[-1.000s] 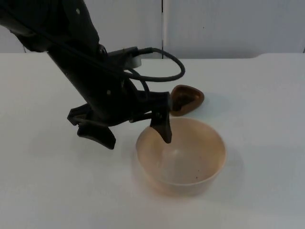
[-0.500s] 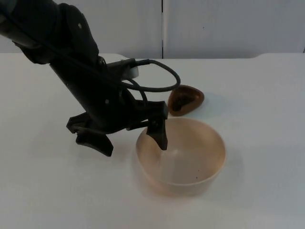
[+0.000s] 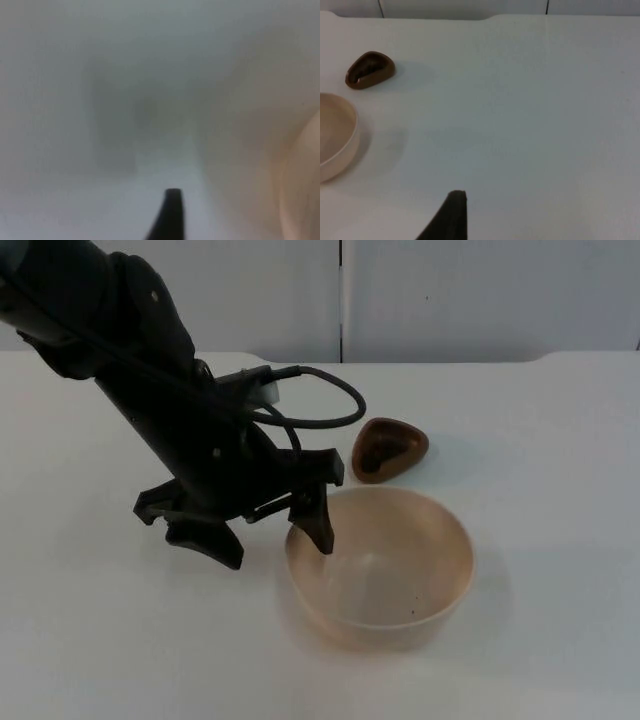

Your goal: Pick up the bowl with the left hand and pour the coffee beans from the cup into the bowl with the right hand.

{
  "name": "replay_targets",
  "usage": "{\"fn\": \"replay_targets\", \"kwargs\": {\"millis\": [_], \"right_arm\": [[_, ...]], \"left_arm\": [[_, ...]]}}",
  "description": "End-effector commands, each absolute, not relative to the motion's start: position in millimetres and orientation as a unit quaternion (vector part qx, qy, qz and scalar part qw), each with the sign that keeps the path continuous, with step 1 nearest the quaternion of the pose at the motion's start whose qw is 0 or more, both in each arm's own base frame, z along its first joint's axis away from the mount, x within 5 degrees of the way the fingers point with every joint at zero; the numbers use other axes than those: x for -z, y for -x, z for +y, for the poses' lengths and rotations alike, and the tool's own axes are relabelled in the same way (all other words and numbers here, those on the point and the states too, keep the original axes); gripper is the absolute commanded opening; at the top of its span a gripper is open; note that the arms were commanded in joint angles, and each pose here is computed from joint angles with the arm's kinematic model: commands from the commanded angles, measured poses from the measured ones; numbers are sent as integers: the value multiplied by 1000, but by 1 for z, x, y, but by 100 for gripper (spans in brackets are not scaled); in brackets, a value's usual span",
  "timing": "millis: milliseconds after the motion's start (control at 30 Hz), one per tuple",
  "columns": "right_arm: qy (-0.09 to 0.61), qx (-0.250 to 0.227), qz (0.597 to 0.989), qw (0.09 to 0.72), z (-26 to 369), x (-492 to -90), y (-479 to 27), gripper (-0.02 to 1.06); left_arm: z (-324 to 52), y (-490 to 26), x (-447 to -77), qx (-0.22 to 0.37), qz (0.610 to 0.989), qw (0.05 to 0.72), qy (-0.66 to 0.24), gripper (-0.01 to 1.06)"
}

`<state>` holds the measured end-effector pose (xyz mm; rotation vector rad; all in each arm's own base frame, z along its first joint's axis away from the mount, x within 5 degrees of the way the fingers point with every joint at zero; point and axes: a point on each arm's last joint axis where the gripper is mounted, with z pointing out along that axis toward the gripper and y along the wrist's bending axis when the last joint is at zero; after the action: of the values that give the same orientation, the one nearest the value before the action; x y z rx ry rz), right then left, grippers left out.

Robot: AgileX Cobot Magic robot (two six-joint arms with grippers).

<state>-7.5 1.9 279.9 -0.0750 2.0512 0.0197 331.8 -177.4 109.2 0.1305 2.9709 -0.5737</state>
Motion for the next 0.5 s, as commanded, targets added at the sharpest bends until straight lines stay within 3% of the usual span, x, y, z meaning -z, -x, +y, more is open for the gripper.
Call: {"fn": "replay_targets", "kwargs": {"millis": [0,33,67,167,200,333,467], "right_arm": [[31,-7,853,521,2,-280,7,105],[31,-7,853,521,2,-280,7,105],[31,-7,853,521,2,-280,7,105],[31,-7,853,521,2,-280,7,105],[31,-7,853,521,2,-280,7,105],[31,-7,853,521,2,-280,7,105],[31,-7,853,521,2,-280,7,105]], "left_arm": [[-179,-334,-111,198,978,62,-34,67],[-179,-334,-111,199,978,62,-33,59],[-179,-334,-111,199,978,62,-33,59],[-180,-332,-112,205,977,54,-26,35],[-180,-332,-112,205,977,54,-26,35],[-181,-332,-112,211,976,49,-19,10],[-181,-331,-115,213,975,52,-26,0]]}}
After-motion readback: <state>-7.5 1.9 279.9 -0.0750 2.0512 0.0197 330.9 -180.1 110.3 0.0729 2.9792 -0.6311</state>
